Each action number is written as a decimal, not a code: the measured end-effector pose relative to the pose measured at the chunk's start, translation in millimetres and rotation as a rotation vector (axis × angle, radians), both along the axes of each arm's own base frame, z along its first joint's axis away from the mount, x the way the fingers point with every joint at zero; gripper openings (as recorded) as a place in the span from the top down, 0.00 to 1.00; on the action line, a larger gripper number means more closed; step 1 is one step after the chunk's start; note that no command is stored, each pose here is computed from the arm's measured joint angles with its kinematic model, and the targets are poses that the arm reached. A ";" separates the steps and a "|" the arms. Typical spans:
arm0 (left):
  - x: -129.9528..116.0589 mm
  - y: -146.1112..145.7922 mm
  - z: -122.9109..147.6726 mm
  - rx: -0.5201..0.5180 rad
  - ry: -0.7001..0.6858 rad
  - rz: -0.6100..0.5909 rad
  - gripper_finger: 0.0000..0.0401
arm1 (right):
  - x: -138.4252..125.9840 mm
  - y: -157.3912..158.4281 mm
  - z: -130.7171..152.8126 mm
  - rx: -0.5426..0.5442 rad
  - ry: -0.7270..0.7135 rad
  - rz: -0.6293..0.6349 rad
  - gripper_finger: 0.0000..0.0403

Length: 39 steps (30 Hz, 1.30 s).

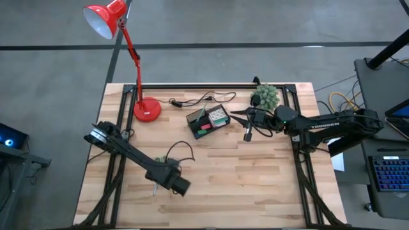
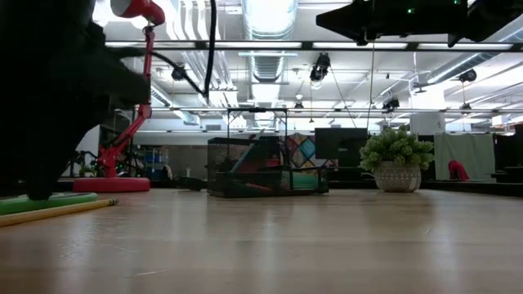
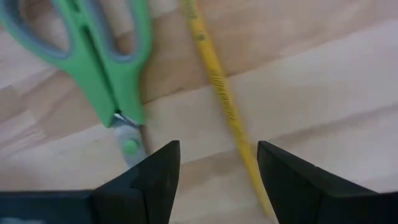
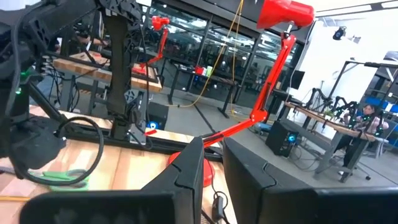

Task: Pick and place office supplies into organizer
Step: Put the yellow pencil into the desk organizer

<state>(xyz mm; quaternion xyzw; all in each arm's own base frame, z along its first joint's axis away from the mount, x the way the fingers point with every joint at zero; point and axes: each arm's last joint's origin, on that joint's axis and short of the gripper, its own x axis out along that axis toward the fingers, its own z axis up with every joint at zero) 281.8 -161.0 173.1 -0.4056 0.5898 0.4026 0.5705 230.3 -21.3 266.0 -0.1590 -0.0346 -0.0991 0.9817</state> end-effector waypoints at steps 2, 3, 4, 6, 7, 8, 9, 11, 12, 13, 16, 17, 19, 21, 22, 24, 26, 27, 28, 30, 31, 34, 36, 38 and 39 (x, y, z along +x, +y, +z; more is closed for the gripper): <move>-1.2 0.6 -2.1 0.003 0.005 0.008 0.50 | 0.0 0.0 0.0 0.000 0.000 0.000 0.87; -1.1 0.6 -2.3 0.002 0.004 0.007 0.50 | 0.0 0.0 0.0 0.000 0.000 0.000 0.87; -0.8 0.6 -2.7 -0.002 0.001 0.008 0.50 | 0.0 0.0 -0.1 -0.001 0.001 0.000 0.87; 1.2 0.9 -4.0 -0.015 -0.016 0.011 0.50 | 0.0 0.0 -0.1 -0.001 0.001 0.000 0.87; 3.3 0.6 -4.2 -0.027 -0.035 0.014 0.50 | 0.0 0.0 0.0 -0.003 0.001 0.000 0.87; 5.3 0.0 -4.2 -0.036 -0.054 0.012 0.50 | 0.0 0.0 -0.1 -0.003 0.001 0.000 0.87; 6.7 0.4 -4.0 -0.042 -0.063 0.004 0.50 | 0.0 0.0 -0.1 -0.004 0.002 0.000 0.87; 7.0 1.9 -4.7 -0.040 -0.061 0.005 0.50 | 0.0 0.0 -0.1 -0.011 0.003 -0.001 0.87; 7.2 3.4 -5.7 -0.039 -0.058 0.009 0.50 | 0.0 0.0 -0.2 -0.016 0.005 -0.002 0.87; 7.0 5.1 -7.3 -0.038 -0.053 0.013 0.50 | 0.0 0.0 -0.2 -0.018 0.006 -0.002 0.87; 4.6 9.8 -13.1 -0.036 -0.033 0.023 0.50 | 0.0 0.0 -0.2 -0.018 0.006 -0.002 0.87; 4.2 11.1 -15.8 -0.040 -0.034 0.026 0.50 | 0.0 0.0 -0.2 -0.018 0.006 -0.002 0.87; 3.2 12.4 -20.6 -0.056 -0.047 0.028 0.50 | 0.0 0.0 -0.2 -0.019 0.006 -0.002 0.87; 2.3 14.0 -24.7 -0.069 -0.061 0.030 0.50 | 0.0 0.0 -0.3 -0.020 0.006 -0.002 0.87; 1.4 14.4 -26.6 -0.077 -0.064 0.028 0.50 | 0.0 0.0 -0.4 -0.021 0.007 -0.002 0.87; 0.7 15.4 -28.0 -0.086 -0.061 0.028 0.50 | 0.0 0.0 -0.4 -0.025 0.008 -0.002 0.87; 0.0 16.0 -29.7 -0.086 -0.061 0.029 0.50 | 0.0 0.0 -0.4 -0.027 0.008 -0.003 0.87; 0.2 16.5 -29.9 -0.086 -0.061 0.030 0.50 | 0.0 0.0 -0.4 -0.026 0.009 -0.003 0.87; 0.2 16.7 -30.0 -0.088 -0.060 0.030 0.50 | 0.0 0.0 -0.5 -0.026 0.009 -0.003 0.87; 0.5 17.3 -30.1 -0.090 -0.059 0.032 0.50 | 0.0 0.0 -0.4 -0.028 0.009 -0.003 0.87; 0.5 17.4 -30.1 -0.088 -0.060 0.036 0.50 | 0.0 0.0 -0.4 -0.029 0.009 -0.003 0.87; 0.3 17.7 -30.5 -0.081 -0.060 0.038 0.54 | 0.0 0.0 -0.4 -0.029 0.009 -0.003 0.87; 0.2 18.0 -30.9 -0.072 -0.060 0.040 0.58 | 0.0 0.0 -0.4 -0.029 0.009 -0.003 0.87; 0.0 18.2 -31.0 -0.067 -0.059 0.040 0.64 | 0.0 0.0 -0.4 -0.029 0.009 -0.003 0.87; -0.2 18.3 -31.0 -0.066 -0.057 0.040 0.66 | 0.0 0.0 -0.4 -0.029 0.009 -0.003 0.87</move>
